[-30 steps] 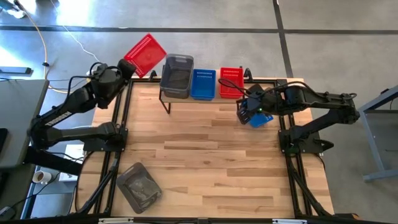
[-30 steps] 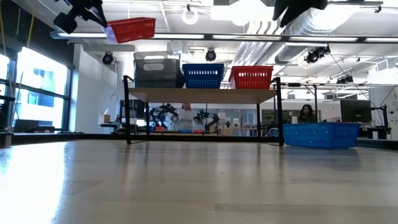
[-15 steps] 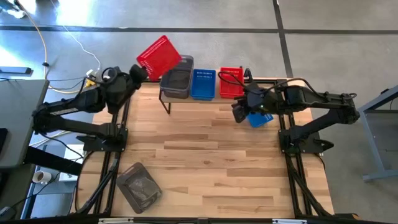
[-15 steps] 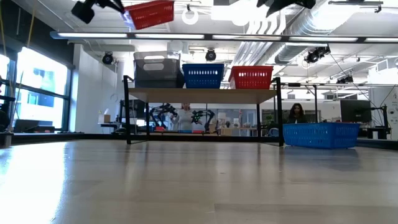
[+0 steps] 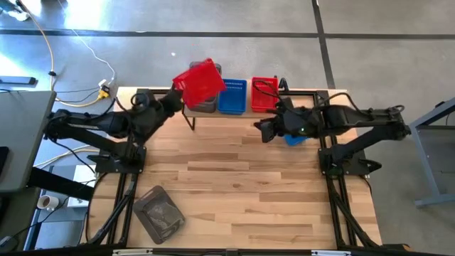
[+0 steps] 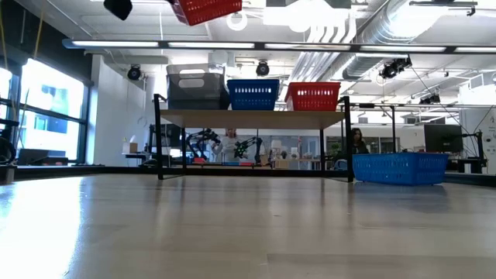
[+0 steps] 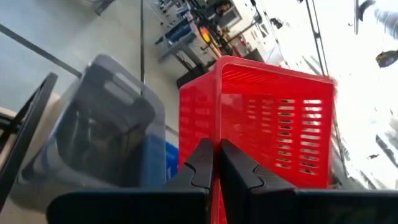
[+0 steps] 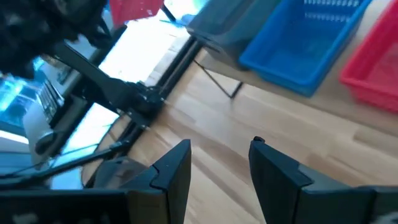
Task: Stack baskets on shelf by color
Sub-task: Stack the red bin on top of the red bin on the shelf
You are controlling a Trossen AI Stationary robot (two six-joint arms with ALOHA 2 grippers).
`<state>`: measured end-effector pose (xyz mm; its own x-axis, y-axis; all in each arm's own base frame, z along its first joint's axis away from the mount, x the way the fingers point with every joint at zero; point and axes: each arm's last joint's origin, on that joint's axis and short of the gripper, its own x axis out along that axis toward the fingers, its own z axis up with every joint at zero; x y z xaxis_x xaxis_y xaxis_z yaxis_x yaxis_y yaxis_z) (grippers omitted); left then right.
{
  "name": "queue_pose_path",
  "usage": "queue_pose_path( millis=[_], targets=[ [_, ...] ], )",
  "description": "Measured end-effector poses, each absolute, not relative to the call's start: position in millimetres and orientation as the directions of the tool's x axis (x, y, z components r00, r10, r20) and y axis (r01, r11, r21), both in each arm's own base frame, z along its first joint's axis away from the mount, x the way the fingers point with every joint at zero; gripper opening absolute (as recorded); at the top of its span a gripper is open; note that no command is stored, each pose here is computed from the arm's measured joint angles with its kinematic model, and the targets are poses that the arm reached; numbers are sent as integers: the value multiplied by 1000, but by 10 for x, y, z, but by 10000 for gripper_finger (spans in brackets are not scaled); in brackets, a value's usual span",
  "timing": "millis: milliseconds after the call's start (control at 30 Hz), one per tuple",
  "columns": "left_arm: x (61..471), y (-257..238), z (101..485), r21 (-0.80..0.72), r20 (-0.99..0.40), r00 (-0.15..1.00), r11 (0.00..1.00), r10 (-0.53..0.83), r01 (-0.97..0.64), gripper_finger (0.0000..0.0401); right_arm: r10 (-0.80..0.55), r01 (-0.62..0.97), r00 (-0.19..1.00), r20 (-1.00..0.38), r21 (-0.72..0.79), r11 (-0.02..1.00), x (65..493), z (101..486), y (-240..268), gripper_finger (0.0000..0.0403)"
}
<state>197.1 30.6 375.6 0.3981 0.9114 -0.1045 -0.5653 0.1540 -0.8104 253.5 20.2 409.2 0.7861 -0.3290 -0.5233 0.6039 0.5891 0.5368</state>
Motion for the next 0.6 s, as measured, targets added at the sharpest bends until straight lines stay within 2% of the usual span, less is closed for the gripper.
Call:
queue_pose_path(
  millis=[233,600],
  targets=[
    [2101,4,3672,-790,-83,397,182,914,-585,0,-329,603,791,-517,562,566,2749,3940,545,145],
    [2281,-326,3513,-741,-48,380,223,924,-634,0,-484,628,775,-406,582,516,3089,3707,904,145]
  ],
)
